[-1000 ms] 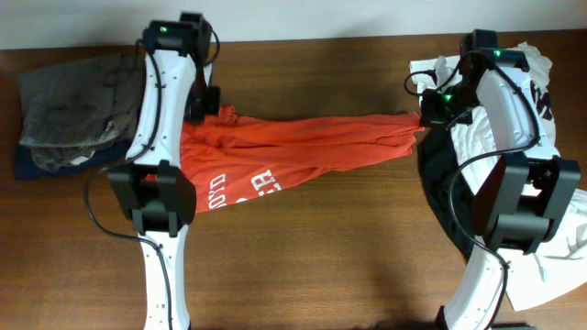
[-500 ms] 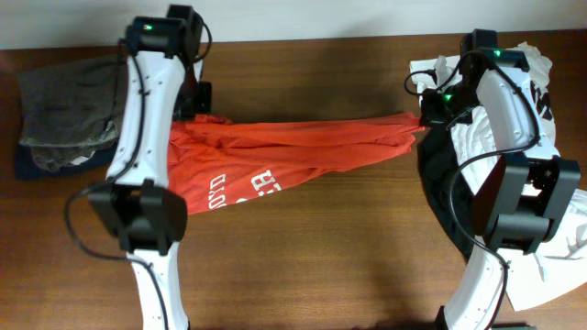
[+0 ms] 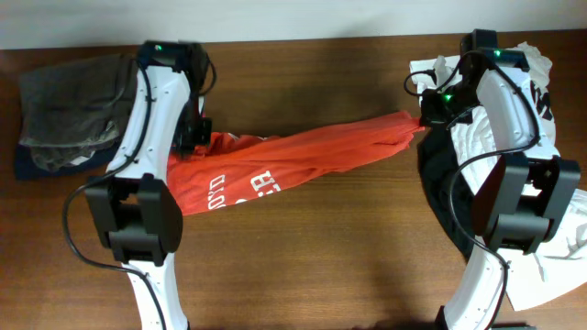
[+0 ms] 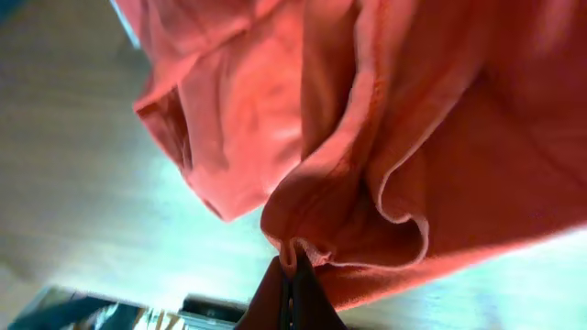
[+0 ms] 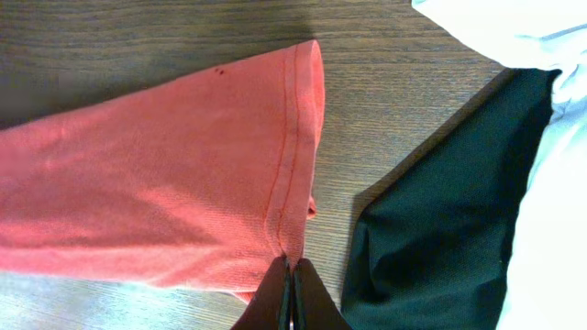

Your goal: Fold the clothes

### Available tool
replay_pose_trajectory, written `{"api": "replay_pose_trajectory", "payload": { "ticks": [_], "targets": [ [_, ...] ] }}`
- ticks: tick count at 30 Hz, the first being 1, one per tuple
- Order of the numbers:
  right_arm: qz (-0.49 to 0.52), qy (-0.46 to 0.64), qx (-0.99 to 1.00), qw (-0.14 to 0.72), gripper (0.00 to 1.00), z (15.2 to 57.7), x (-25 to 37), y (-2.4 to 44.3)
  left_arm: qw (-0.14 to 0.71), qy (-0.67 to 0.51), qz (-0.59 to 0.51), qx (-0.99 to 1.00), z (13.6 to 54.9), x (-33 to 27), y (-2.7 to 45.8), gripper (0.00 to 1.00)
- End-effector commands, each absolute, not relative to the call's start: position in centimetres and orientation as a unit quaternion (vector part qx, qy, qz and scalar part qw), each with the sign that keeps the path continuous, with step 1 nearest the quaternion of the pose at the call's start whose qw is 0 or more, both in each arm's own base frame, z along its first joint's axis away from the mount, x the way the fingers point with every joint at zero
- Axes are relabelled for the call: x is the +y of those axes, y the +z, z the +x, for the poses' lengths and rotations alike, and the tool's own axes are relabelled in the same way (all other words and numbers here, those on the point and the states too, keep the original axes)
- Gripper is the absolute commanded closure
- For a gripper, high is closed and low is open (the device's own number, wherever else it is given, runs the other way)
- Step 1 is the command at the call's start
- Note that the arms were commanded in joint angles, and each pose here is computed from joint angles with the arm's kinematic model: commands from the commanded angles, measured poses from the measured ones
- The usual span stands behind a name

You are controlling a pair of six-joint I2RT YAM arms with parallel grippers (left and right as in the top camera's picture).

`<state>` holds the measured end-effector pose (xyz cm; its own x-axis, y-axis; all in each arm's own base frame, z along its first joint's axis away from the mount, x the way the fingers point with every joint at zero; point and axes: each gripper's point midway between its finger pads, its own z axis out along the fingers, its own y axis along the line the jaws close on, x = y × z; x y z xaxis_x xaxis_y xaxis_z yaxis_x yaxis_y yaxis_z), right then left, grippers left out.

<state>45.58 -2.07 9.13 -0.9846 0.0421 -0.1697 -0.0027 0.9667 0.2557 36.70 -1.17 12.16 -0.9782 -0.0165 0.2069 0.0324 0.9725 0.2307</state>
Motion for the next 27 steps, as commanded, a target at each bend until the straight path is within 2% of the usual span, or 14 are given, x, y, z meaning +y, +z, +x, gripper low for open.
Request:
{"api": "replay_pose_trajectory", "payload": {
  "ticks": [1, 6, 7, 8, 9, 10, 11, 12, 13, 14, 15, 18, 21, 27],
  "targets": [
    [0.008, 0.128, 0.986, 0.104, 0.96, 46.2, -2.4, 10.1, 0.118, -0.158, 0.017, -0.98, 36.0, 0.5, 11.2, 0.99],
    [0.008, 0.128, 0.986, 0.104, 0.96, 46.2, -2.4, 10.1, 0.107, -0.156, 0.018, -0.982, 36.5, 0.4, 10.3, 0.99],
    [0.008, 0.128, 0.986, 0.104, 0.96, 46.2, -2.4, 10.1, 0.104, -0.155, 0.019, -0.982, 36.7, 0.4, 10.3, 0.89],
    [0.008, 0.128, 0.986, 0.104, 0.96, 46.2, -2.4, 10.1, 0.101, -0.156, 0.019, -0.982, 36.9, 0.4, 10.2, 0.69],
    [0.008, 0.128, 0.986, 0.104, 0.96, 46.2, -2.4, 10.1, 0.096, -0.156, 0.02, -0.983, 37.1, 0.4, 10.2, 0.55],
    [0.008, 0.128, 0.986, 0.104, 0.96, 46.2, -2.4, 10.1, 0.089, -0.159, 0.02, -0.983, 37.4, 0.5, 10.2, 0.34],
    [0.008, 0.128, 0.986, 0.104, 0.96, 46.2, -2.4, 10.1, 0.081, -0.161, 0.021, -0.983, 37.8, 0.5, 10.1, 0.2],
    [0.008, 0.129, 0.986, 0.104, 0.94, 46.2, -2.4, 10.1, 0.072, -0.164, 0.022, -0.984, 38.2, 0.6, 10.1, 0.13],
    [0.008, 0.129, 0.986, 0.104, 0.81, 46.2, -2.4, 10.1, 0.063, -0.165, 0.023, -0.984, 38.6, 0.7, 10.0, 0.13],
    [0.008, 0.129, 0.986, 0.104, 0.68, 46.2, -2.4, 10.1, 0.054, -0.165, 0.025, -0.984, 39.0, 0.7, 10.0, 0.07],
    [0.008, 0.13, 0.986, 0.104, 0.62, 46.2, -2.4, 10.1, 0.046, -0.163, 0.028, -0.985, 39.5, 0.8, 9.9, 0.06],
    [0.008, 0.137, 0.985, 0.104, 0.55, 46.2, -2.2, 10.1, 0.027, -0.16, 0.036, -0.986, 40.4, 1.0, 9.9, 0.05],
    [0.008, 0.139, 0.985, 0.097, 0.43, 45.9, -2.1, 9.9, 0.015, -0.158, 0.043, -0.986, 41.0, 1.4, 10.3, 0.05],
    [0.01, 0.164, 0.983, 0.079, 0.41, 45.2, -1.2, 8.2, -0.049, -0.127, 0.071, -0.988, 43.4, 1.8, 13.8, 0.01]
  ]
}}
